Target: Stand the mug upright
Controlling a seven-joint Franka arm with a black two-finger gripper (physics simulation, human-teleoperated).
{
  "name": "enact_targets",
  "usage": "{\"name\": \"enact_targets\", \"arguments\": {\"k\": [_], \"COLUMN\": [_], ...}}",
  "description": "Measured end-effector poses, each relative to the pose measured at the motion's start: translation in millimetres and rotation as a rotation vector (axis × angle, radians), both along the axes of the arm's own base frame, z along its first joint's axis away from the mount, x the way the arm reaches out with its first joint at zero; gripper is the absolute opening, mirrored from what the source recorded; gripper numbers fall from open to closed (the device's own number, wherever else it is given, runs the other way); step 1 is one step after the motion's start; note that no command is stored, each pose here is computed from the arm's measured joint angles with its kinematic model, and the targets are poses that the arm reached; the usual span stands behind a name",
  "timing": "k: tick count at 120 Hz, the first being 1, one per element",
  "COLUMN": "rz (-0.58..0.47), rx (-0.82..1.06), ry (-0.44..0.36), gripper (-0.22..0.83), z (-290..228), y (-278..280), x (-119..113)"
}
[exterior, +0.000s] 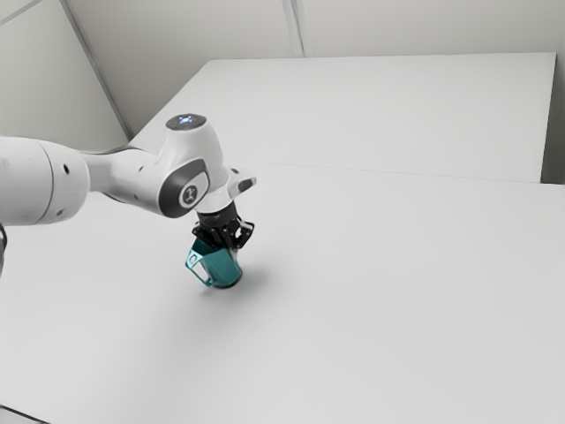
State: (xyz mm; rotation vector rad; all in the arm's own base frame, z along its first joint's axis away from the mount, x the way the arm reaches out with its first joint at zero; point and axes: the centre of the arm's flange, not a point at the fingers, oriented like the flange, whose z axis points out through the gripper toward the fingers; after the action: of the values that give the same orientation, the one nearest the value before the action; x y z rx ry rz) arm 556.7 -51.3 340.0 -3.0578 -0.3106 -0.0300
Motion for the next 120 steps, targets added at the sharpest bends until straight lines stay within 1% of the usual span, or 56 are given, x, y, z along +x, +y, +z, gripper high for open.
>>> {"name": "enact_targets", "arguments": {"k": [17, 23, 32, 43, 62, 73, 97, 120], "rz": [0.001, 0.001, 0.0, -0.001, -0.006, -0.011, -0.05, -0.062], "rx": [-0.003, -0.003, -0.004, -0.003, -0.004, -0.006, -0.001, 0.006], "ry": [-0.007, -0.015, -0.031, -0.049, -0.073, -0.1, -0.131, -0.132], "gripper": [0.15, 0.25, 0.36, 0.45, 0.54, 0.56, 0.6, 0.61], "z": [6.8, 13.7, 28.7, 47.6, 81.3, 108.2, 162.6, 212.4], "y": [-0.9, -0.6, -0.3, 0.3, -1.7, -4.7, -15.9, -15.9], "x": [-0.5, -1.3, -3.1, -7.0, -14.5, -12.4, -0.6, 2.8]}}
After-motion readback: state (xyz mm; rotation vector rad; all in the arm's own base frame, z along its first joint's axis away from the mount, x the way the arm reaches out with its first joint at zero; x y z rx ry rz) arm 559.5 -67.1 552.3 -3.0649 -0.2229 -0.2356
